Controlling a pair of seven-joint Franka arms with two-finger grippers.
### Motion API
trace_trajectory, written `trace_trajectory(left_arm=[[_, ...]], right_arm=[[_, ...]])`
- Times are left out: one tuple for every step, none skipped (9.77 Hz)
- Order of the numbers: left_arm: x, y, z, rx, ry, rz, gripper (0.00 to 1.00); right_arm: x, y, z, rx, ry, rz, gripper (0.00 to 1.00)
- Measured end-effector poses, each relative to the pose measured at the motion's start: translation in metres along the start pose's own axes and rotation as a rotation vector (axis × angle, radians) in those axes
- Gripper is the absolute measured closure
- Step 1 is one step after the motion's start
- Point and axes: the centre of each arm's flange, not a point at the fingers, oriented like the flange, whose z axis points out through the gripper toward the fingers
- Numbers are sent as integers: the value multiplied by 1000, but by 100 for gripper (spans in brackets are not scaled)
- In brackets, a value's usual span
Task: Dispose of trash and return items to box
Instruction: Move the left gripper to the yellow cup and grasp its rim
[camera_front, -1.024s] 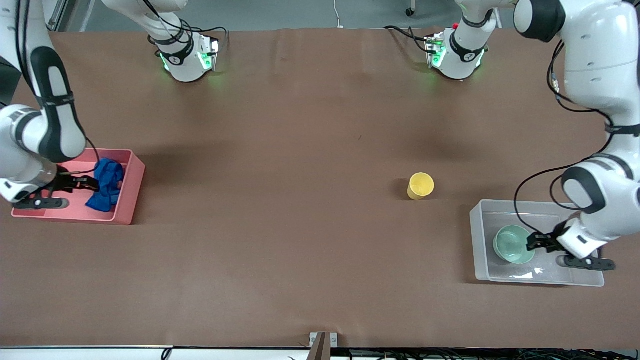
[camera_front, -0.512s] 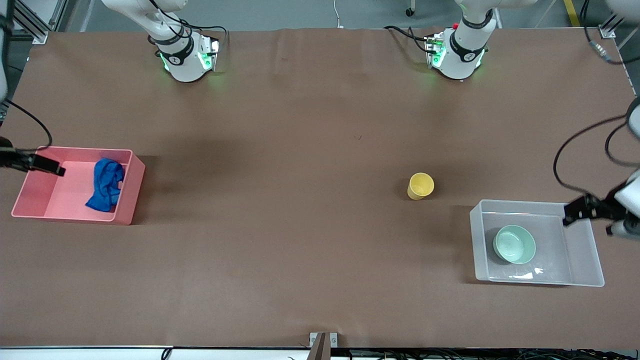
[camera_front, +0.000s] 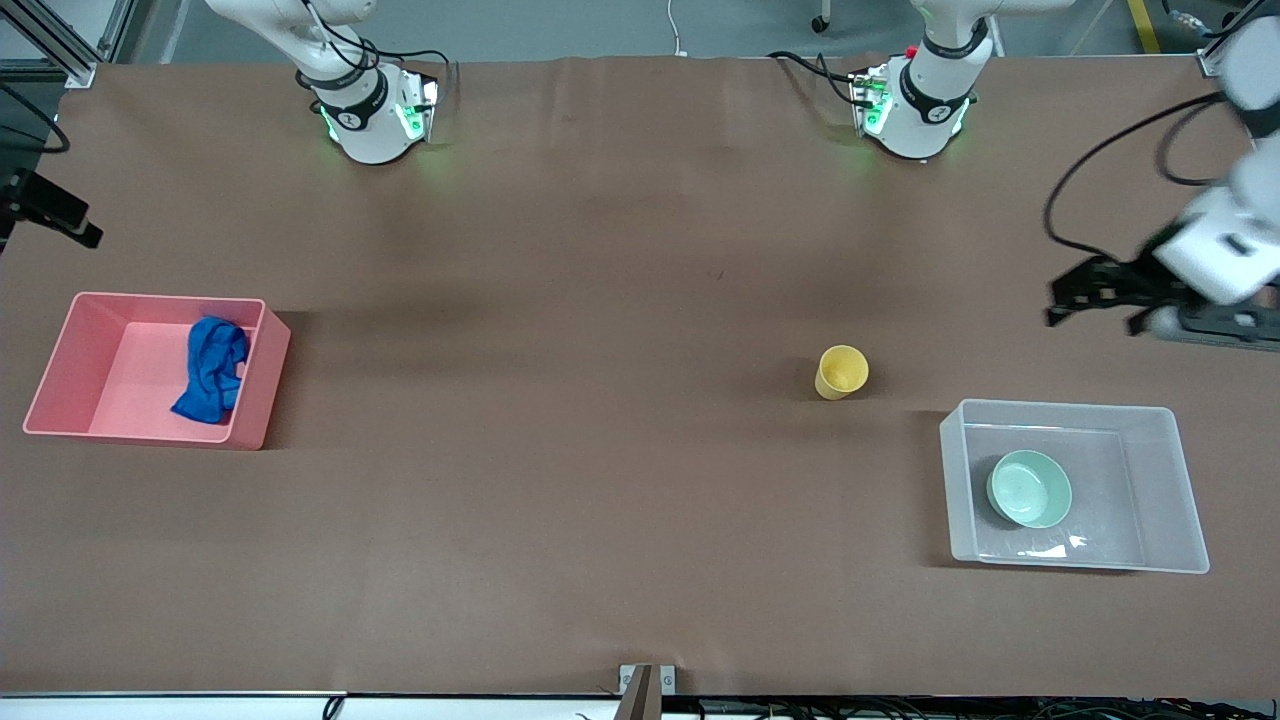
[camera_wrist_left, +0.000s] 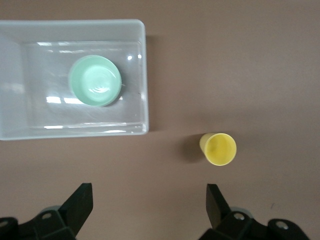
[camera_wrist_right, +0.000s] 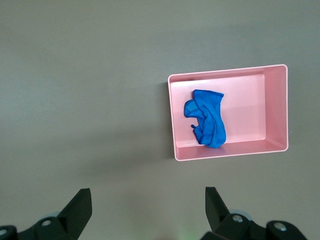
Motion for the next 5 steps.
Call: trace_trajectory(left_arm=[[-11,25,35,2,3,-8,0],[-20,42,71,3,18,-10,0],[-31,53,110,3,41,-9,0],[-42,65,147,-1,47,-7,0],[-50,75,182,3,37,14,0]], right_arm=[[2,-1,-5,0,14,-1,0],[8,-3,-11,-2,21,-4,0],[14,-4,-13,-4,13,-5,0],[19,-4,-12,-5,7,-4,0],[21,-3,-10,-6,3,-2,0]])
